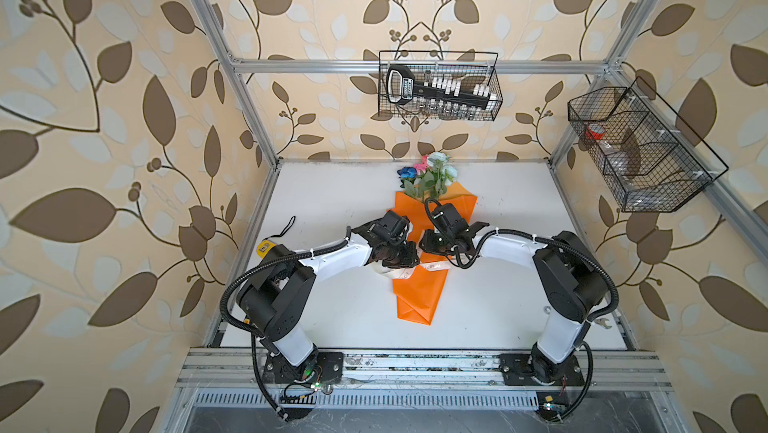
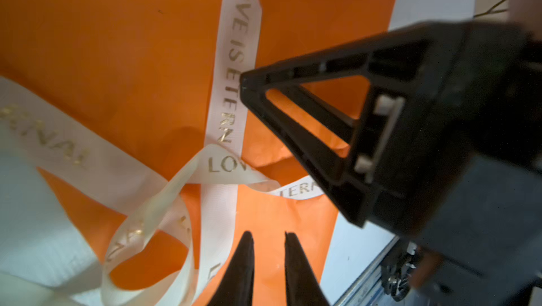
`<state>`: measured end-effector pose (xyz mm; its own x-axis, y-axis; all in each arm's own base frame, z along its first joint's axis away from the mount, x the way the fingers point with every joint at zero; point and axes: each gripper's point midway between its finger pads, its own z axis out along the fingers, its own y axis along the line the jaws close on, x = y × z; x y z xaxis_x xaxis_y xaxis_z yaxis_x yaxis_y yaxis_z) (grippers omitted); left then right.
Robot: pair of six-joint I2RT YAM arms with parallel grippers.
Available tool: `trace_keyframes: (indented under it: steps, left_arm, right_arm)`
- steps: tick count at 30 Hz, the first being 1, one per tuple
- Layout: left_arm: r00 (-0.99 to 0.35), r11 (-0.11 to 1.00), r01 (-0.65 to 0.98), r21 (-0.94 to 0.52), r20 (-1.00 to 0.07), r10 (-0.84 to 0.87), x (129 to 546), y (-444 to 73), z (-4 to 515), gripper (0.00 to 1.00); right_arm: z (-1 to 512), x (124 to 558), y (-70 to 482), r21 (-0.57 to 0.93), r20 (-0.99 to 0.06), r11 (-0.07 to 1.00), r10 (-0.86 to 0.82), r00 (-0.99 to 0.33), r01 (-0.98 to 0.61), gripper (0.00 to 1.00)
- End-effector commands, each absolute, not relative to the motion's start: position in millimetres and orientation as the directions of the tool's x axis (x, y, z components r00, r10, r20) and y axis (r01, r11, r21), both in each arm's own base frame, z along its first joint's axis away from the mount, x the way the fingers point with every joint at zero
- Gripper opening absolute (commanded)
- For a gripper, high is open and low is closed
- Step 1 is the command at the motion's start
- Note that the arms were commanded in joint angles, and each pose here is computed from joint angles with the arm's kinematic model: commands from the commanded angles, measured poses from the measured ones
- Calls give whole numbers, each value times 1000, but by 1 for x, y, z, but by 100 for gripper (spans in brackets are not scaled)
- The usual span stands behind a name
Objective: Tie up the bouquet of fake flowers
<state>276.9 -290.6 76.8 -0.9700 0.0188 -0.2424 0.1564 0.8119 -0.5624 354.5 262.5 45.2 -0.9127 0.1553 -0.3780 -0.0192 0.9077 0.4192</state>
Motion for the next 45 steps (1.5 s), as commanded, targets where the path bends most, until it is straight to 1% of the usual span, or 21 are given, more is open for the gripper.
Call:
trace_keyframes:
  steps: [1, 3, 10, 14, 20, 25, 28, 33, 34, 38, 41, 45]
  left_arm:
    - [-965, 841, 115, -528, -262, -32, 291, -286, 62, 14]
    - [-964, 851, 90, -518, -260, -56, 298, -285, 53, 10]
    - [-969, 864, 74, -499, -241, -56, 301, -286, 39, 5]
    - [-970, 867, 75, -493, -239, -52, 302, -285, 38, 5]
    - [-972, 874, 60, -482, -227, -58, 304, -284, 31, 5]
    - [-973, 876, 55, -480, -223, -62, 305, -284, 28, 4]
    - [-972, 874, 46, -483, -224, -72, 306, -284, 26, 3]
    - [-971, 874, 38, -484, -225, -83, 308, -284, 25, 3]
    - [-971, 874, 35, -485, -224, -86, 308, -284, 24, 3]
    - [-971, 870, 26, -492, -221, -96, 309, -286, 24, 3]
    - [-971, 870, 24, -493, -220, -97, 309, -286, 23, 3]
    - [-971, 869, 21, -494, -218, -101, 308, -285, 23, 3]
  right_arm:
    - [40, 354, 265, 427, -373, 904, 171, -912, -4, 37]
    - [38, 357, 267, 430, -375, 903, 171, -911, -8, 37]
    - [37, 368, 275, 435, -396, 900, 168, -903, -24, 37]
    - [31, 372, 281, 428, -395, 903, 153, -906, -35, 38]
    - [15, 374, 284, 347, -406, 937, 111, -907, -40, 40]
    - [15, 377, 287, 245, -463, 966, 45, -885, -78, 39]
    - [14, 379, 287, 218, -471, 972, 27, -882, -87, 39]
    - [-5, 378, 278, 150, -448, 986, 0, -894, -75, 39]
    - [-9, 371, 285, 135, -442, 986, -27, -896, -97, 39]
    - [-23, 361, 289, 91, -423, 988, -72, -903, -122, 34]
    - [-32, 354, 287, 35, -406, 990, -112, -907, -137, 31]
    - [-52, 341, 275, -74, -347, 986, -165, -923, -148, 32]
